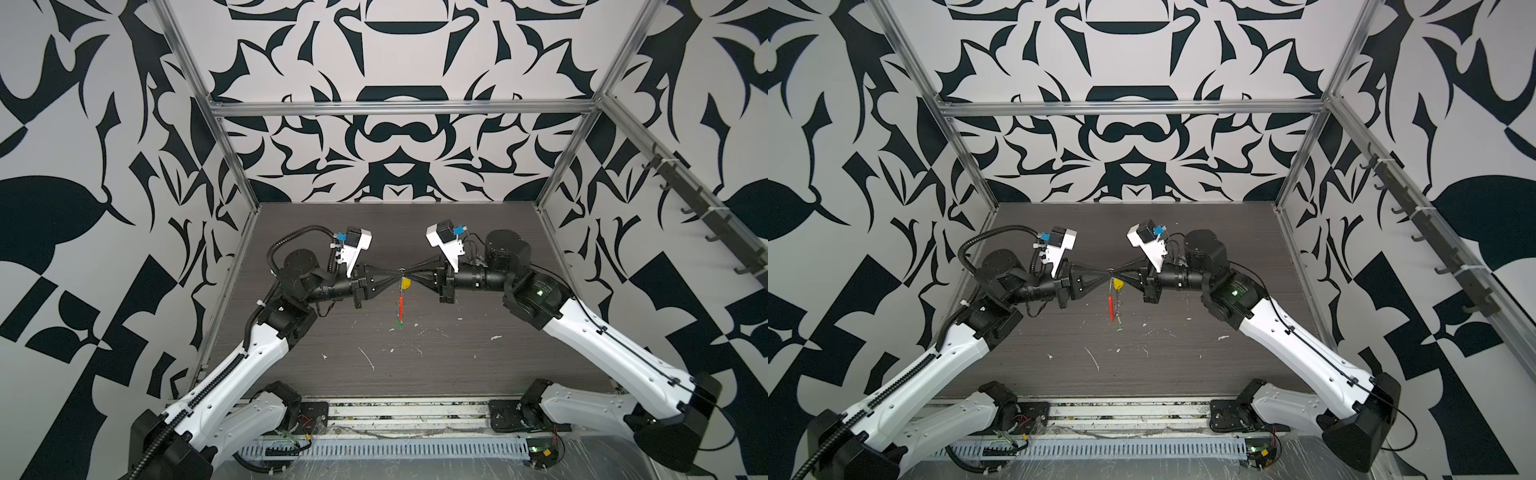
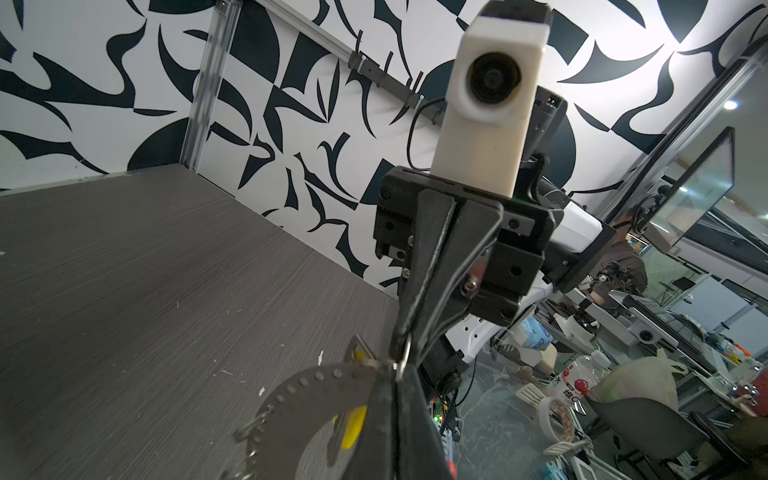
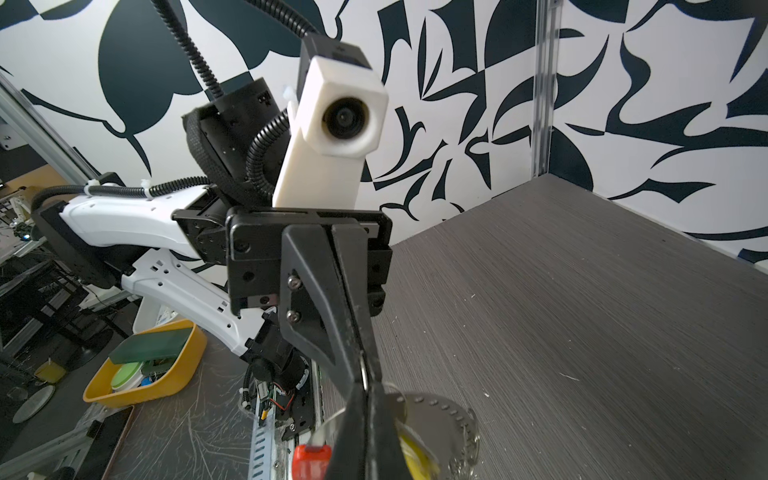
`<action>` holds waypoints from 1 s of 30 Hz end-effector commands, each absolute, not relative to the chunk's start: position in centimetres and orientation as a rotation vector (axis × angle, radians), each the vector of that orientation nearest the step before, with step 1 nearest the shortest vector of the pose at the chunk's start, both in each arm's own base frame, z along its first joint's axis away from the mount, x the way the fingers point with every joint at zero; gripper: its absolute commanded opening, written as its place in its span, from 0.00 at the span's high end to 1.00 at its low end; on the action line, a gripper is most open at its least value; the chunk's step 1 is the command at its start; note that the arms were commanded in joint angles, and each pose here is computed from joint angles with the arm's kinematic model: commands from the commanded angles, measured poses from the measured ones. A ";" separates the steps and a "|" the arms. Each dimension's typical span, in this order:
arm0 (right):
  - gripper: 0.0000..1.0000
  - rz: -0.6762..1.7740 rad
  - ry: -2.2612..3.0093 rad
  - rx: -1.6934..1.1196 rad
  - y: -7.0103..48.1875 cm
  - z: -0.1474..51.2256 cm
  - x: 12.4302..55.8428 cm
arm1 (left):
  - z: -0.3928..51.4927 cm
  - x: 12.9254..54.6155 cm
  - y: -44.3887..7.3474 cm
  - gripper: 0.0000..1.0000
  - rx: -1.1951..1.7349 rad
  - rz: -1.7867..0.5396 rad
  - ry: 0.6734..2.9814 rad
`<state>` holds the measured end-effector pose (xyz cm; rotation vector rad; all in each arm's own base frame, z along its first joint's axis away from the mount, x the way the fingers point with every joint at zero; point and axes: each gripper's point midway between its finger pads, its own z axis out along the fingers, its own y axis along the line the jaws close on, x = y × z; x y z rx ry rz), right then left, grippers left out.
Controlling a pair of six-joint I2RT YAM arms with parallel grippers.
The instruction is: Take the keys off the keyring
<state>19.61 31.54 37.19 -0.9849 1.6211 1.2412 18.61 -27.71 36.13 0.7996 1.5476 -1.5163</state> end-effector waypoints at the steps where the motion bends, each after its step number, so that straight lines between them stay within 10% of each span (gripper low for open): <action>1: 0.98 1.233 1.558 -0.971 31.7 38.4 19.5 | 38.0 18.5 -27.3 1.00 0.781 -1.500 1.450; 10: 0.63 1.213 1.394 -0.750 29.6 42.2 20.0 | 39.7 18.4 -26.3 1.00 0.728 -1.466 1.336; 30: 0.68 1.413 1.308 -0.769 31.9 44.2 18.6 | 40.3 18.6 -26.3 1.00 0.699 -1.491 1.297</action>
